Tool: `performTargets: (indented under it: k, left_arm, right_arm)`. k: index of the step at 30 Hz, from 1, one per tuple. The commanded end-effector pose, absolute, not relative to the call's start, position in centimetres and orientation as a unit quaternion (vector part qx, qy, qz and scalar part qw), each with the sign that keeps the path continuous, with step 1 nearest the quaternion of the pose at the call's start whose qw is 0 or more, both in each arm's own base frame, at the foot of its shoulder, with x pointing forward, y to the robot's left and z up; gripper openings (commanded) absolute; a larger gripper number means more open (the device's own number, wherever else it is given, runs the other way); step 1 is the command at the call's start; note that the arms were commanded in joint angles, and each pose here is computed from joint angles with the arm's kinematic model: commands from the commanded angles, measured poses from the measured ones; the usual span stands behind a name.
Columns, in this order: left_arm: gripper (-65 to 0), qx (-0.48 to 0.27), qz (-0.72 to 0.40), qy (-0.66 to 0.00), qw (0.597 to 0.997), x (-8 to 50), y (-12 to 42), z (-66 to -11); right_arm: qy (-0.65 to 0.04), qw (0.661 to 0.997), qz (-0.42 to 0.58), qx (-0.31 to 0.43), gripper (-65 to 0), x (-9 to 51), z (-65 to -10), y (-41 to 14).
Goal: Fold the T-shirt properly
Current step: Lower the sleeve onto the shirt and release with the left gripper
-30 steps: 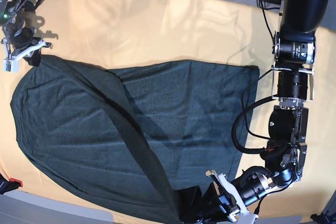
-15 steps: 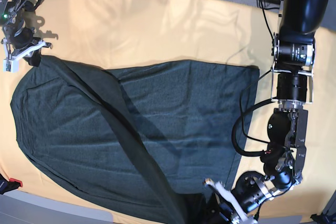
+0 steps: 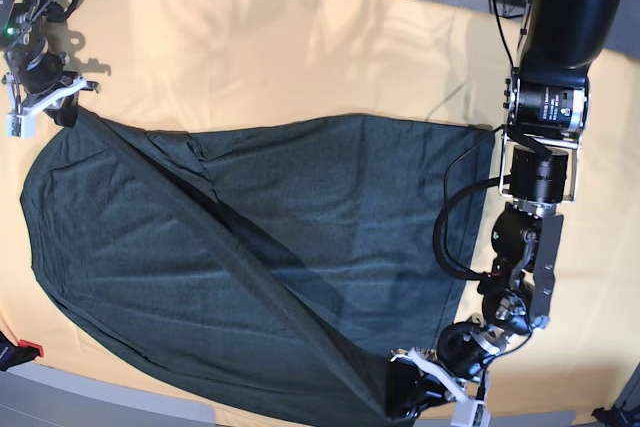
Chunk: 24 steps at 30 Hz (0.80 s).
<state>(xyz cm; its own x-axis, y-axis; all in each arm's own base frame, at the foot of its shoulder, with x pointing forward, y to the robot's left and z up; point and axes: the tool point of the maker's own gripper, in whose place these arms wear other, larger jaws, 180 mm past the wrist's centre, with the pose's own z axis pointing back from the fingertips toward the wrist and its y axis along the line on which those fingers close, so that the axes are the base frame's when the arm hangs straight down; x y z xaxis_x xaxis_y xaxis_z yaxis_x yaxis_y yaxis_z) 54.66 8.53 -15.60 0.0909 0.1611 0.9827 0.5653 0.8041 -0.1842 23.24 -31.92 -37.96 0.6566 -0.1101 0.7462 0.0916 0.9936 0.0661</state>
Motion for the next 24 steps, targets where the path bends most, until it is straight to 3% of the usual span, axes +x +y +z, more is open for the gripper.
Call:
performTargets:
  k: [1,9,11,12,14,16,17,24]
  left_arm:
    - [-65.0,-0.277,-0.138,-0.689,0.656,55.5,9.2,-12.6]
    - [-64.3,-0.272,-0.119,-0.661,0.689,55.9,10.6,-17.0]
    - [-48.6,-0.272,-0.123,-0.658,0.691,55.8,10.6,-17.1]
    - [-39.4,-0.274,-0.127,-0.654,0.693,55.8,10.6,-17.2]
    - [-26.1,-0.284,-0.129,-0.647,0.696,55.7,10.3,-17.1]
    - [-25.1,-0.289,-0.129,-0.631,0.708,55.7,10.4,-17.3]
    - [-25.1,-0.29,-0.131,-0.624,0.714,55.6,10.5,-17.4]
    - [-25.1,-0.3,-0.128,-0.582,0.745,54.8,12.5,-18.6]
  right_arm:
    - [-0.414,0.909,-0.048,-0.001,-65.0,23.4,-37.3,-32.5]
    - [-0.415,0.909,-0.048,0.0,-65.0,23.5,-37.3,-32.5]
    - [-0.419,0.907,-0.039,0.004,-65.0,23.6,-37.2,-32.2]
    - [-0.422,0.906,-0.029,0.009,-62.9,23.7,-37.0,-31.9]
    - [-0.424,0.905,-0.021,0.016,-46.4,23.7,-37.0,-31.6]
    - [-0.426,0.904,-0.023,0.015,-30.1,23.8,-36.9,-31.7]
    - [-0.426,0.904,-0.024,0.015,-25.3,23.8,-36.9,-31.7]
    - [-0.461,0.887,-0.014,0.02,-23.1,25.1,-34.1,-31.9]
